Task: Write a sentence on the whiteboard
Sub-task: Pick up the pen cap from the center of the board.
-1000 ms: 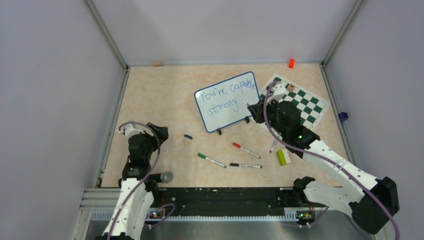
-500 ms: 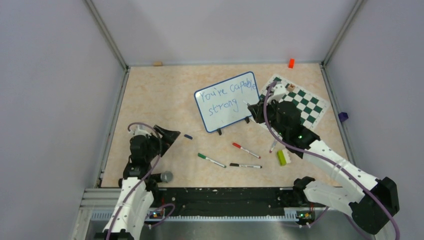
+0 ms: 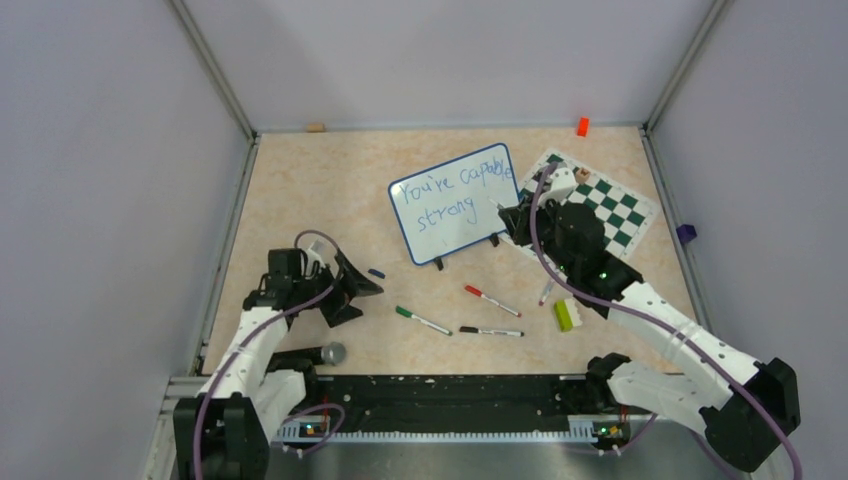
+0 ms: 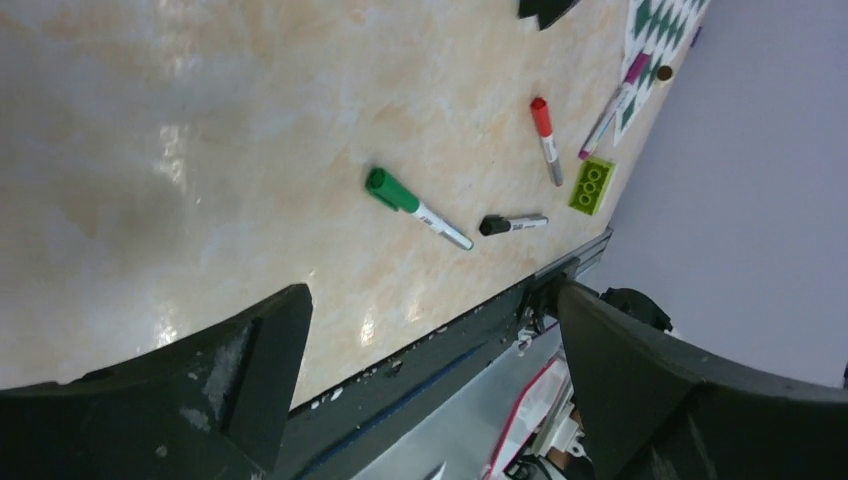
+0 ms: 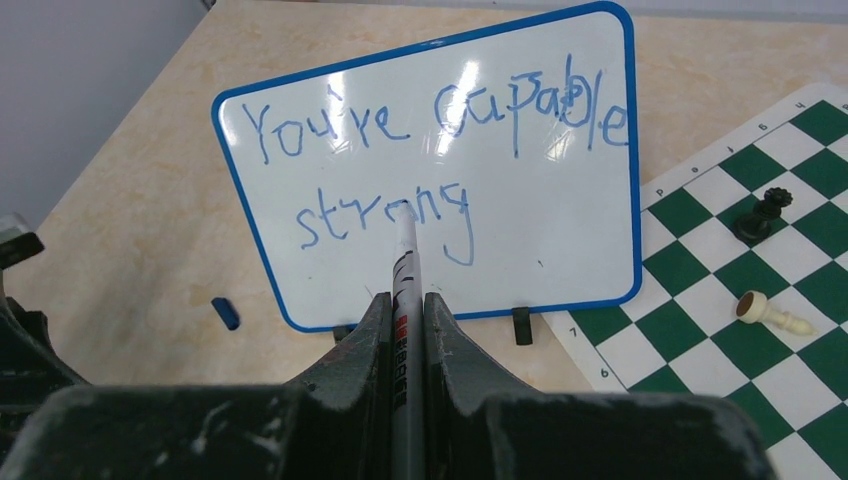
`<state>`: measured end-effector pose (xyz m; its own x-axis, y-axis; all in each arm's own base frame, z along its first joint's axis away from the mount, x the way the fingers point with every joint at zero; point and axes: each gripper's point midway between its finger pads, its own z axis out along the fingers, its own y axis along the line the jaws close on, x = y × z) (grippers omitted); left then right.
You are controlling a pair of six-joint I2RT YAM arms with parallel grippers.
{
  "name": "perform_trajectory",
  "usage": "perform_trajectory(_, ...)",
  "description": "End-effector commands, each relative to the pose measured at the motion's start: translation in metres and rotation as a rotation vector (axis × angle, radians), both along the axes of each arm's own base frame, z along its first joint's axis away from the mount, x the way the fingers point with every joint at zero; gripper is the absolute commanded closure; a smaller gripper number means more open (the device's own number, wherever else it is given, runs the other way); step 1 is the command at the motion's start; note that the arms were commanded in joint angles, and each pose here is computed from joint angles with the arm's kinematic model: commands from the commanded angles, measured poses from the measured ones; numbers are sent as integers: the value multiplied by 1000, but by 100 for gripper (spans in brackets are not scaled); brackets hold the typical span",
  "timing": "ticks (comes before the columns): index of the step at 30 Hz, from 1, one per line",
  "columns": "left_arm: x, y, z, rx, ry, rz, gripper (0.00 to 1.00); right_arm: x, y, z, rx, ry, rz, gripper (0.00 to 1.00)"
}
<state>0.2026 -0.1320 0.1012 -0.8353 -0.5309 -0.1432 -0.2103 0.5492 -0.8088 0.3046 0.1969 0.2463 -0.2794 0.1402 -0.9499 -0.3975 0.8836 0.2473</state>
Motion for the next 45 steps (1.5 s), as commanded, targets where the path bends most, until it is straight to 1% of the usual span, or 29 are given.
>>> perform_trajectory(1,-44,11,-6,141,207,-138,2,2,-11,31,29,-83,-40,100)
perform_trajectory(2,-43,21,4,215,215,-146,1,2,-12,32,32,-87,-43,100)
perform_trajectory(3,-42,27,12,261,213,-140,1,2,-12,33,33,-91,-44,100)
perform_trajectory(4,-36,29,24,275,183,-125,1,2,-12,34,37,-93,-43,100)
perform_trajectory(6,-16,27,57,259,59,-86,1,2,-11,35,39,-95,-40,100)
perform_trajectory(7,-4,27,73,249,-5,-49,2,2,-11,35,40,-92,-36,100)
perform_trajectory(8,7,35,80,279,-34,38,2,2,-11,35,42,-90,-34,100)
perform_trajectory(9,8,45,76,298,9,143,2,2,-11,34,43,-87,-34,100)
perform_trajectory(10,6,50,65,290,69,236,2,2,-11,35,44,-88,-31,100)
perform_trajectory(11,9,48,50,250,72,275,2,1,-11,35,46,-89,-30,100)
perform_trajectory(12,14,41,41,191,31,275,1,1,-11,36,50,-91,-29,100)
perform_trajectory(13,18,35,32,137,18,283,4,0,-10,35,53,-90,-25,100)
perform_trajectory(14,21,31,25,93,30,305,7,0,-10,35,53,-89,-20,100)
perform_trajectory(15,24,30,19,71,62,332,8,0,-9,34,55,-86,-17,100)
perform_trajectory(16,27,33,12,74,103,370,12,-1,-8,34,57,-84,-15,100)
perform_trajectory(17,31,36,8,87,141,405,17,0,-9,33,56,-82,-16,100)
perform_trajectory(18,35,33,8,109,165,402,18,0,-8,33,57,-82,-17,100)
perform_trajectory(20,40,36,1,169,248,440,19,0,-8,32,58,-82,-18,100)
perform_trajectory(23,58,33,0,257,302,492,21,1,-7,31,57,-78,-14,100)
perform_trajectory(25,67,28,-5,287,365,531,29,2,-7,29,52,-72,-17,100)
perform_trajectory(26,70,25,-9,289,401,537,30,2,-7,29,49,-70,-18,100)
perform_trajectory(31,97,20,-17,331,449,598,30,2,-11,30,43,-76,-32,100)
perform_trajectory(34,110,21,-19,385,464,621,31,1,-13,30,43,-80,-41,100)
perform_trajectory(37,115,24,-23,450,482,636,33,2,-14,30,41,-79,-42,100)
perform_trajectory(41,115,22,-38,473,528,647,36,1,-13,30,43,-76,-38,100)
perform_trajectory(45,103,17,-54,510,575,641,38,1,-12,29,46,-74,-36,100)
